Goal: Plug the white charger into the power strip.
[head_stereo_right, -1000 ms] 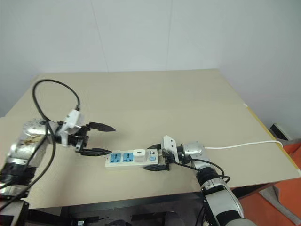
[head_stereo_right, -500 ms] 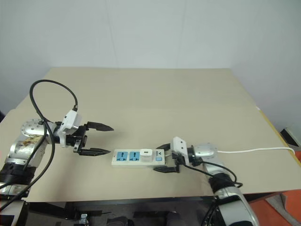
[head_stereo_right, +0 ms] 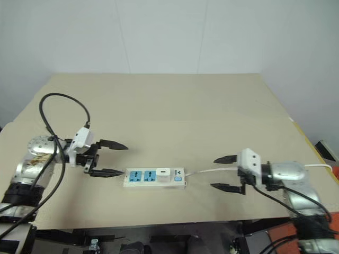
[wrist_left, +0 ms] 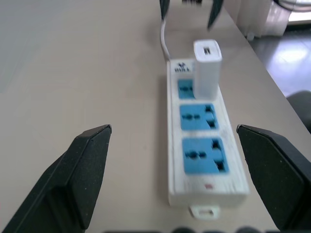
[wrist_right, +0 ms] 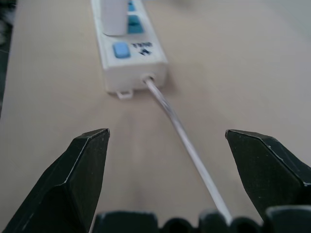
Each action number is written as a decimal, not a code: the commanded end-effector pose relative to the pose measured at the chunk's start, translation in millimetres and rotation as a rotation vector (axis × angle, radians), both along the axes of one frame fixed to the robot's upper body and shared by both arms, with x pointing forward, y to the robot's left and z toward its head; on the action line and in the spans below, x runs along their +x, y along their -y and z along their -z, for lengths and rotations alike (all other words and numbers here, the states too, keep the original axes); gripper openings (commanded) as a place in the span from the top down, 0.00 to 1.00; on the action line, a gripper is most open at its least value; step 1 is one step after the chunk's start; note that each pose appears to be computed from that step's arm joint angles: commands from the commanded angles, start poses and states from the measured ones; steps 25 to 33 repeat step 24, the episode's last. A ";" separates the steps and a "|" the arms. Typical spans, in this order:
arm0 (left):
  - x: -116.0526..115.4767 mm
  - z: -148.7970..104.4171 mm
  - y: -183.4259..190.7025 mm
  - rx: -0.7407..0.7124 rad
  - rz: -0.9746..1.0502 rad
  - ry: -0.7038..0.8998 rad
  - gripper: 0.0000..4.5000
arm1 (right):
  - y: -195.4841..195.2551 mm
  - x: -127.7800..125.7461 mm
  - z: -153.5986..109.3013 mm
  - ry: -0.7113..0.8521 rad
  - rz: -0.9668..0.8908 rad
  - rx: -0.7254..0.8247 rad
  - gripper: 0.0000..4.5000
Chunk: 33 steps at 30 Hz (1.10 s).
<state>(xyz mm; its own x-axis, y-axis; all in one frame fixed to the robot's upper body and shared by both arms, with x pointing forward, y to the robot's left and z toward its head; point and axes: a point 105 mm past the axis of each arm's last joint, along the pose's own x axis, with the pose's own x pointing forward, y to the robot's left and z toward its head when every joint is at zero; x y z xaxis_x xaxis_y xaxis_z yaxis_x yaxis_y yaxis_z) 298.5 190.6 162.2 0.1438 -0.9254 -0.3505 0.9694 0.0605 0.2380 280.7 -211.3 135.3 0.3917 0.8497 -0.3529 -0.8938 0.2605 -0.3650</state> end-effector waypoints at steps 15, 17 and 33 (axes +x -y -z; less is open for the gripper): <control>-19.6 -10.7 -15.8 -0.002 -0.041 -0.008 0.00 | 16.2 3.6 -23.4 0.062 0.188 -0.002 0.01; -19.6 -10.2 -16.5 -0.001 -0.045 -0.006 0.00 | 16.1 4.4 -22.1 0.055 0.197 -0.020 0.01; -15.9 -9.6 -15.3 -0.025 -0.063 0.020 0.00 | 9.1 9.8 -28.1 0.164 0.228 0.065 0.01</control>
